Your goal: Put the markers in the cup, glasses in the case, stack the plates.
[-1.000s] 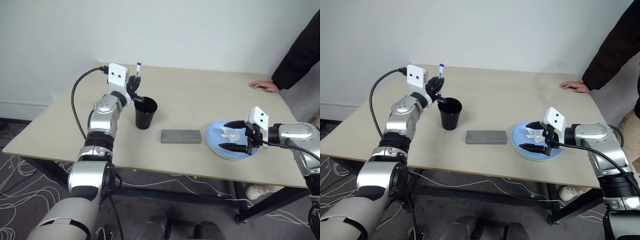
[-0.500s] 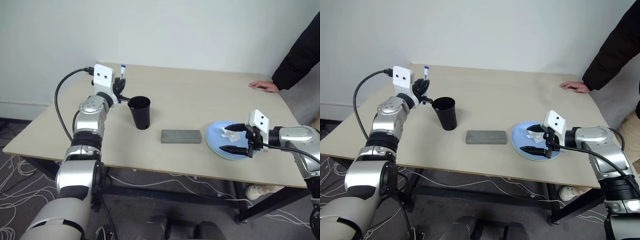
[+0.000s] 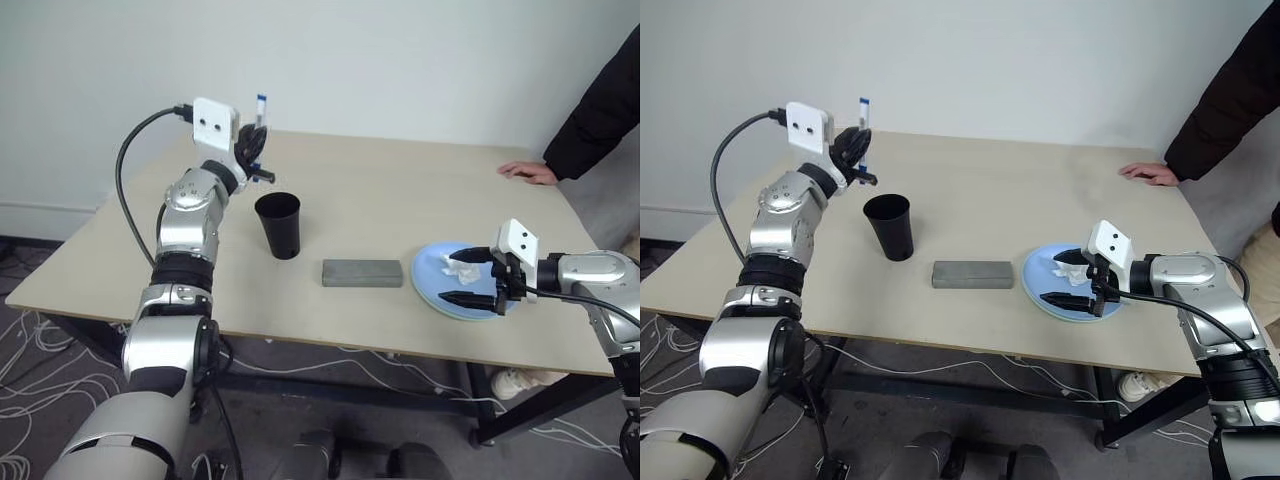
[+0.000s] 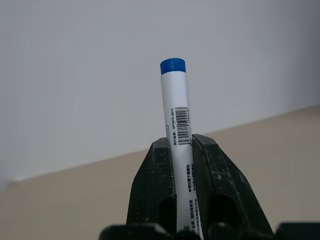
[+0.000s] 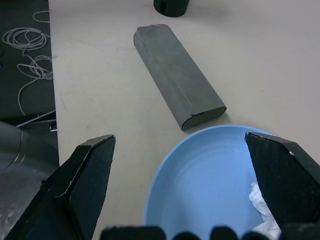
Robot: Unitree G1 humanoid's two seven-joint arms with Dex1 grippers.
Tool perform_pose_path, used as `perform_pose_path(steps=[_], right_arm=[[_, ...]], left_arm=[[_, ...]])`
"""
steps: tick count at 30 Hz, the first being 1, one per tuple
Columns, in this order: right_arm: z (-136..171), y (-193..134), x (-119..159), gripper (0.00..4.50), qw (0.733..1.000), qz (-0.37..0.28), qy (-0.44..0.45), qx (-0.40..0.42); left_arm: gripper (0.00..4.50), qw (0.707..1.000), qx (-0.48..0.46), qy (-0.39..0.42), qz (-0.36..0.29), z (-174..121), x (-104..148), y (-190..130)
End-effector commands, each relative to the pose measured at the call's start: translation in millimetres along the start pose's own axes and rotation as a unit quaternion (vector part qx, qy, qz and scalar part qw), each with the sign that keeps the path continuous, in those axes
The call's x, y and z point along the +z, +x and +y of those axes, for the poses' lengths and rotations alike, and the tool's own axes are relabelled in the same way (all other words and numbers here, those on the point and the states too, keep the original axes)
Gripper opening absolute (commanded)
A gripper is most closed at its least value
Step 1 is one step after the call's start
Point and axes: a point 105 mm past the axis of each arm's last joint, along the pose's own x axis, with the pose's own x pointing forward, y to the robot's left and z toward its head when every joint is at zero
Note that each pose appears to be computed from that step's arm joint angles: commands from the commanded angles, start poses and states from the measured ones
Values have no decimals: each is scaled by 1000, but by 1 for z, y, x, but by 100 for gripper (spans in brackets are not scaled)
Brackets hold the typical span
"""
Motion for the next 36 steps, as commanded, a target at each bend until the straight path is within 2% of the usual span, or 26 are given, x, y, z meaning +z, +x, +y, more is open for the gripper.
perform_pose_path(steps=[1, 7, 15, 16, 27, 36], right_arm=[[-7, -9, 16, 450, 999, -12, -28, -16], [-7, -10, 17, 450, 999, -13, -29, -17], [-7, -10, 17, 450, 999, -13, -30, -19], [-7, -10, 17, 450, 999, -14, -30, -19], [-7, -8, 17, 450, 999, -16, -30, -18], [-8, -6, 17, 450, 999, -18, -30, -18]], left_arm=[[11, 1000, -8, 4, -18, -4, 12, 2], [11, 1000, -2, 3, 17, -8, -22, -5], [11, 999, -5, -8, 38, -13, -45, -11], [85, 999, -5, -9, 40, -14, -47, -11], [447, 999, -20, -11, 43, -23, -53, -13], [447, 999, -17, -11, 47, -20, -56, -16]])
